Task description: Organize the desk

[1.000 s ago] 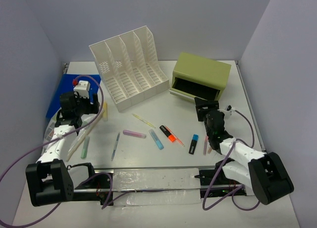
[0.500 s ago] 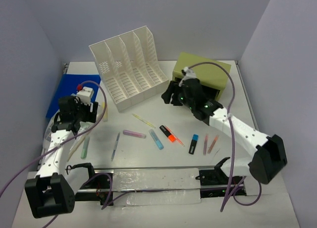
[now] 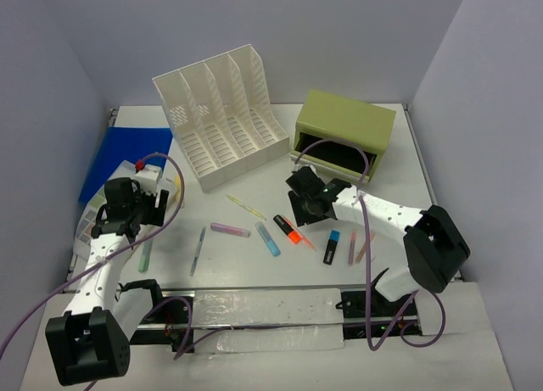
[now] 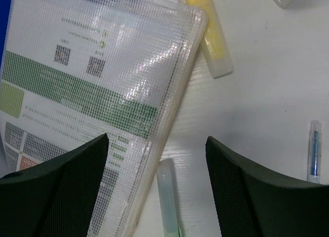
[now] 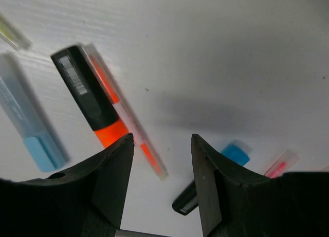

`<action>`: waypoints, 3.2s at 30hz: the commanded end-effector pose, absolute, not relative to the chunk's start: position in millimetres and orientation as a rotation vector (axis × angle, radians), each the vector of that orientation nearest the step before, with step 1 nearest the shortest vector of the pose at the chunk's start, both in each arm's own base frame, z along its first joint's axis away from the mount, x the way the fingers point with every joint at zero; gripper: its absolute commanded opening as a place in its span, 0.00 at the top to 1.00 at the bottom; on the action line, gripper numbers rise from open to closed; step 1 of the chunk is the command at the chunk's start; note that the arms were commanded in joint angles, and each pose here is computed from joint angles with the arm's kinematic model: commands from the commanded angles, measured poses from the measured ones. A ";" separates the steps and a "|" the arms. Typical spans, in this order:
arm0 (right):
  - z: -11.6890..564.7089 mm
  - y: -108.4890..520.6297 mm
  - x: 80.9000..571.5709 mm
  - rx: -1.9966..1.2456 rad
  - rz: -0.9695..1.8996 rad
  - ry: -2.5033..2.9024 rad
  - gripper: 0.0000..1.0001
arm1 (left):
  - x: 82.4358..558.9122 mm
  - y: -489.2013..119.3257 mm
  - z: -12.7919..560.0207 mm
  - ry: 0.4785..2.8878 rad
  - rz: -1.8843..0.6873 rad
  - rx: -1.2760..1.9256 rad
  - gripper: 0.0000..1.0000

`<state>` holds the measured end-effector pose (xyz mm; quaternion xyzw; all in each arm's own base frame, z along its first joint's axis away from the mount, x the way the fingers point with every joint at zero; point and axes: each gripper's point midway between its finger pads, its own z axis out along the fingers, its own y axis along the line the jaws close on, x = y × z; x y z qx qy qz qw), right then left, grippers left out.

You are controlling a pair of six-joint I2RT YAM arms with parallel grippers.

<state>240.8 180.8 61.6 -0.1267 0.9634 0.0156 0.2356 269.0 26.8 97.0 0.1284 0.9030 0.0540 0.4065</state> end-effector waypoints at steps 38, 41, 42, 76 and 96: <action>98.4 192.8 239.9 -0.518 -0.244 2.524 1.00 | 264.0 27.0 95.2 2.286 0.127 0.291 0.19; 164.0 204.6 261.4 -0.492 -0.188 2.356 1.00 | 265.1 25.3 104.0 2.288 0.119 0.330 0.18; 185.2 204.2 269.2 -0.485 -0.186 2.290 1.00 | 265.6 24.7 106.1 2.290 0.116 0.343 0.18; 203.5 104.3 416.8 -1.012 -0.898 1.874 0.53 | 254.5 -48.3 101.2 2.464 -0.171 0.752 0.13; 227.4 124.1 315.5 -0.050 -0.127 2.039 0.48 | 196.5 -96.5 38.2 2.620 -0.166 1.167 0.15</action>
